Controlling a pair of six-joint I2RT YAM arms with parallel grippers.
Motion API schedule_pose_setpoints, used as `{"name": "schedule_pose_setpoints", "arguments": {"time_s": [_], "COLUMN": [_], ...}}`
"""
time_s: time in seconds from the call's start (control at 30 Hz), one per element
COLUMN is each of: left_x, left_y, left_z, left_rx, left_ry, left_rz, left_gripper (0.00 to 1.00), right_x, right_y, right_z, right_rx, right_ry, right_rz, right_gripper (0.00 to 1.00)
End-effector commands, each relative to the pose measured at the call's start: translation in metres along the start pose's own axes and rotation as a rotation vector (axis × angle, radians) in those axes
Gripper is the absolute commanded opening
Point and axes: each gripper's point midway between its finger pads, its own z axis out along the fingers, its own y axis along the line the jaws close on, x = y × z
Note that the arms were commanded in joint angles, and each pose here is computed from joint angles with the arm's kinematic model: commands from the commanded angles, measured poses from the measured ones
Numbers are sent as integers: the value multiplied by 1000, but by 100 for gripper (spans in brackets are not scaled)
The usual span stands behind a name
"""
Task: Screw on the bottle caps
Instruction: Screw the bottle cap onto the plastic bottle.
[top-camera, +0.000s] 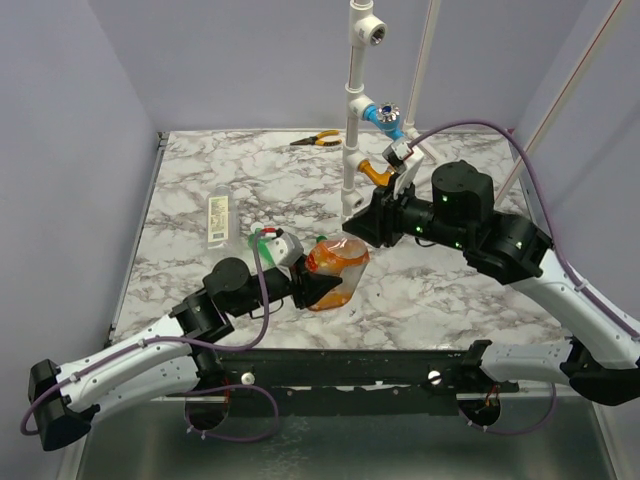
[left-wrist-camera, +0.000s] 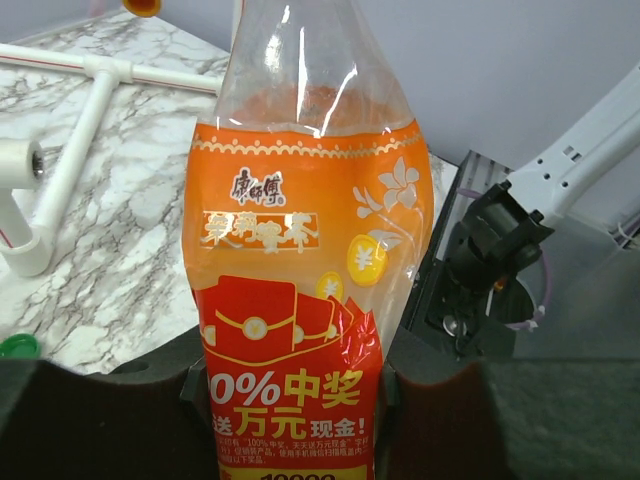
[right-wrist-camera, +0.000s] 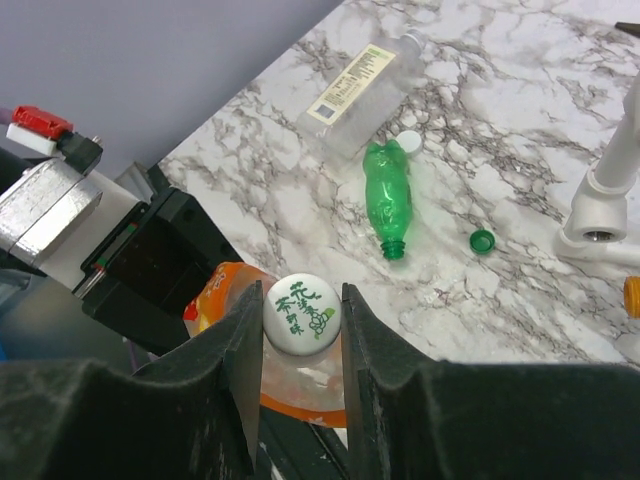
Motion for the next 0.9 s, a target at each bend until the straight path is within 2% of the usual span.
{"name": "schedule_pose_setpoints", "arguments": {"time_s": [0.0,0.27,0.87], "left_x": [-67,-72,-90], "left_y": [-3,14,38], "left_z": [4,12,23], "left_rx": [-17,-100,-221], "left_ry": [-233,-238,-335], "left_rz": [86,119,189], "left_gripper": [0,0,0], "right_x": [26,39,37], "right_y": [-4,-20,-38], "right_z": [13,22,32], "right_rx": [31,128,282], "right_ry": [106,159,167], "right_rz": [54,85,207], "right_gripper": [9,9,9]}}
